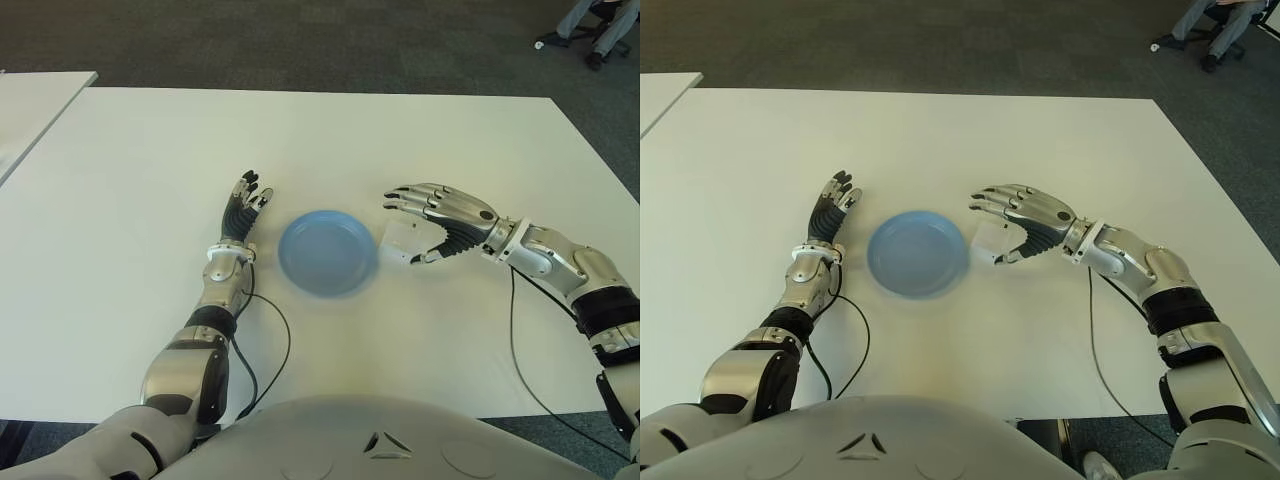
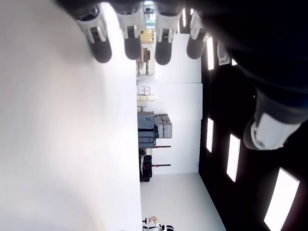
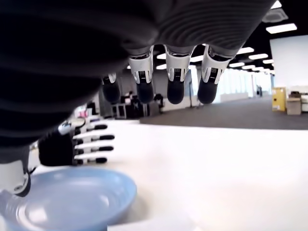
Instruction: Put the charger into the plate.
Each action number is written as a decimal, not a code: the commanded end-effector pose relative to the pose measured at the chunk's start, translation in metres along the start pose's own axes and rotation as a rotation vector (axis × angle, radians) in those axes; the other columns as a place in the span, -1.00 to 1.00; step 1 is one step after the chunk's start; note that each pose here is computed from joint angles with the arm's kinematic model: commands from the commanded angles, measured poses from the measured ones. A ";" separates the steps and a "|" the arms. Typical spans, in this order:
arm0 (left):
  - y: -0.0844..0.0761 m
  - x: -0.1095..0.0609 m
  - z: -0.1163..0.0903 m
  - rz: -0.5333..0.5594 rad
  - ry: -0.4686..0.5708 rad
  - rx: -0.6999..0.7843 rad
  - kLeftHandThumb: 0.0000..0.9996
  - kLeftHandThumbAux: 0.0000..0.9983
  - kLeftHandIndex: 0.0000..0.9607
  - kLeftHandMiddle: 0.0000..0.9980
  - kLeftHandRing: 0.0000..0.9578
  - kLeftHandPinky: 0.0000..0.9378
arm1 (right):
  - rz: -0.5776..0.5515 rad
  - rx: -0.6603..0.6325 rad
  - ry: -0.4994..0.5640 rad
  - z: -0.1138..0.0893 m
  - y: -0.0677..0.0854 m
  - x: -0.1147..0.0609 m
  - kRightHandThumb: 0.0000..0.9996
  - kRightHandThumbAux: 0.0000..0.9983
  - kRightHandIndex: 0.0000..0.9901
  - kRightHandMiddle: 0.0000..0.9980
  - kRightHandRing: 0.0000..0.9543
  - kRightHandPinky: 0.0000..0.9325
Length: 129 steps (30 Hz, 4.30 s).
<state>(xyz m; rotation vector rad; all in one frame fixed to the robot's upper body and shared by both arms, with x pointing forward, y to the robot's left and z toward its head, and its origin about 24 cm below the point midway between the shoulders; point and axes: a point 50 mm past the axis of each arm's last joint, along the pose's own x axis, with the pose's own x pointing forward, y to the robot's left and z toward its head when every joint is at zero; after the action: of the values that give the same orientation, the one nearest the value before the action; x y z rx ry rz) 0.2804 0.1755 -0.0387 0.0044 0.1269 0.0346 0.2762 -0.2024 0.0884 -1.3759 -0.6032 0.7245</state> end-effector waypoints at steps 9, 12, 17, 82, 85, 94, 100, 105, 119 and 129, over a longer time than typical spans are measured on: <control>0.004 -0.020 -0.034 0.024 0.178 -0.001 -1.00 0.08 -0.98 -0.79 -0.85 -0.99 | -0.139 0.069 0.089 0.013 -0.007 0.017 -0.31 -0.41 -1.00 -1.00 -1.00 -1.00; 0.004 -0.020 -0.033 0.020 0.176 0.001 -1.00 0.07 -0.98 -0.80 -0.86 -1.00 | -0.140 0.056 0.104 0.014 -0.008 0.018 -0.31 -0.46 -1.00 -1.00 -1.00 -1.00; 0.002 -0.019 -0.033 0.018 0.175 0.002 -1.00 0.06 -0.98 -0.80 -0.86 -0.99 | -0.132 0.042 0.123 0.011 -0.006 0.014 -0.33 -0.46 -1.00 -1.00 -1.00 -1.00; 0.006 -0.021 -0.031 0.048 0.142 0.006 -1.00 0.04 -0.93 -0.75 -0.81 -0.92 | -0.014 0.081 0.523 0.047 0.032 -0.012 -0.41 -0.68 -1.00 -1.00 -1.00 -1.00; 0.006 -0.021 -0.031 0.046 0.138 0.004 -1.00 0.04 -0.92 -0.75 -0.80 -0.93 | -0.010 0.085 0.519 0.046 0.034 -0.014 -0.41 -0.68 -1.00 -1.00 -1.00 -1.00; 0.007 -0.021 -0.031 0.047 0.135 0.008 -1.00 0.04 -0.91 -0.73 -0.79 -0.93 | 0.022 0.086 0.485 0.041 0.037 -0.018 -0.40 -0.64 -1.00 -1.00 -1.00 -1.00; 0.008 -0.022 -0.031 0.042 0.137 0.007 -1.00 0.04 -0.89 -0.75 -0.81 -0.92 | 0.047 0.099 0.470 0.033 0.041 -0.019 -0.40 -0.63 -1.00 -1.00 -1.00 -1.00; 0.008 -0.022 -0.031 0.041 0.137 0.010 -1.00 0.05 -0.88 -0.75 -0.81 -0.88 | 0.064 0.114 0.455 0.029 0.044 -0.017 -0.41 -0.62 -1.00 -1.00 -1.00 -1.00; 0.009 -0.022 -0.030 0.039 0.140 0.017 -1.00 0.06 -0.90 -0.75 -0.79 -0.86 | 0.086 0.118 0.451 0.019 0.054 -0.007 -0.40 -0.57 -1.00 -1.00 -1.00 -1.00; 0.009 -0.023 -0.031 0.035 0.137 0.017 -1.00 0.08 -0.90 -0.74 -0.79 -0.86 | 0.104 0.113 0.451 0.006 0.063 0.003 -0.40 -0.51 -1.00 -1.00 -1.00 -1.00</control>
<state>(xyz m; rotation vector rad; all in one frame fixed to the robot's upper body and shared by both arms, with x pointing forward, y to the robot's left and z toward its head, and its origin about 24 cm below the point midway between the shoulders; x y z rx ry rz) 0.2758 0.1813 -0.0394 0.0232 0.1155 0.0603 0.2635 -0.1956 0.0299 -1.4126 -0.1241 0.4809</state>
